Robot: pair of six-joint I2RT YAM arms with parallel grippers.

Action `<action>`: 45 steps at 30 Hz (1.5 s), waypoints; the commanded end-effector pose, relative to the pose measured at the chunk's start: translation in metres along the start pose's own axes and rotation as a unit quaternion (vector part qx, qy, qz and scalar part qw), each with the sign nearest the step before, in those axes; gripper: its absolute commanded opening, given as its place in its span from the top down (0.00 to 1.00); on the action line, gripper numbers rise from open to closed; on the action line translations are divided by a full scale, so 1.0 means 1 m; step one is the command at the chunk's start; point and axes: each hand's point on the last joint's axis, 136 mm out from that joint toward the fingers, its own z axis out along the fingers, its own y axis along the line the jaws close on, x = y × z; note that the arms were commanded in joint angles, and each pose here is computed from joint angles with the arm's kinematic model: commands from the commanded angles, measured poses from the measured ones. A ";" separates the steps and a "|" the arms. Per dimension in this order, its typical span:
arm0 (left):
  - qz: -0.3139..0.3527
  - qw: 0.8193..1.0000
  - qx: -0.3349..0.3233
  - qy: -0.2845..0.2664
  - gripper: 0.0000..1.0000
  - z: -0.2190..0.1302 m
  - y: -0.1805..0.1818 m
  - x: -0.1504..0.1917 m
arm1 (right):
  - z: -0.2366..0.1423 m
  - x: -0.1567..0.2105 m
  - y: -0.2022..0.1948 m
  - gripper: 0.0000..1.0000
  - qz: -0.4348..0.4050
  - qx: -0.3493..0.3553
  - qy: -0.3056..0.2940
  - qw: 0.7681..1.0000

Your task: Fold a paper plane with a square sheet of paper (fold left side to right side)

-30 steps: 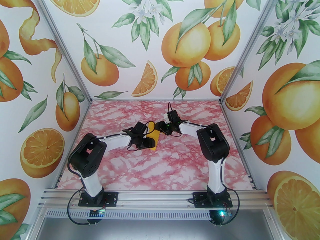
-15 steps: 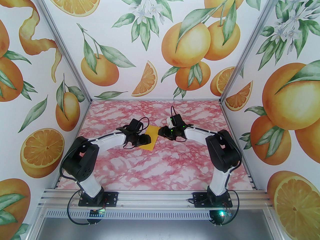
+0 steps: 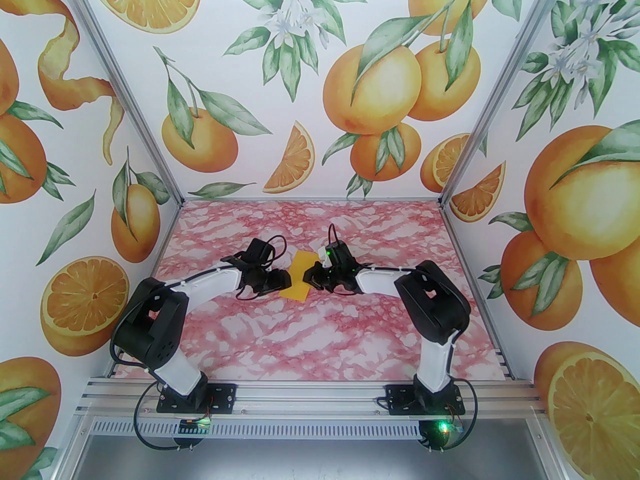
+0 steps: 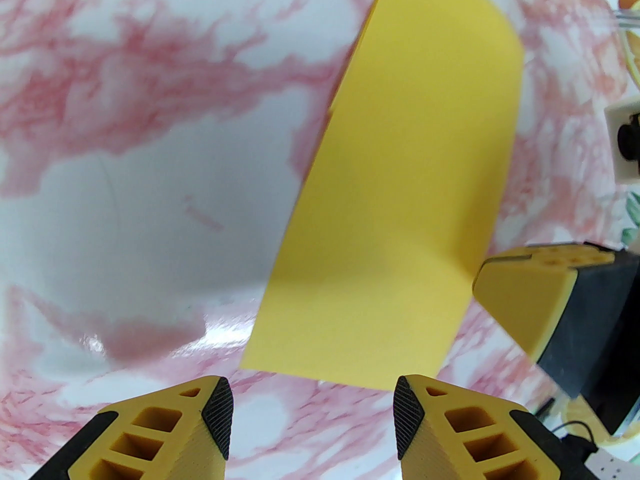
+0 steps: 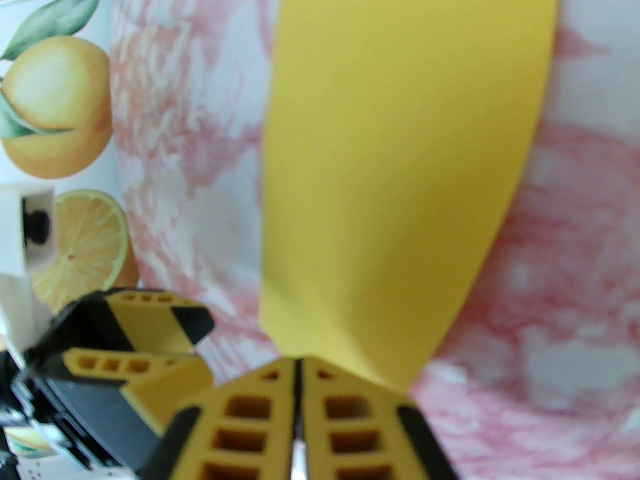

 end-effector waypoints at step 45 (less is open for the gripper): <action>-0.029 0.970 0.242 -0.012 0.38 -0.001 -0.071 0.016 | 0.009 0.017 -0.039 0.96 -0.009 0.045 0.021 0.999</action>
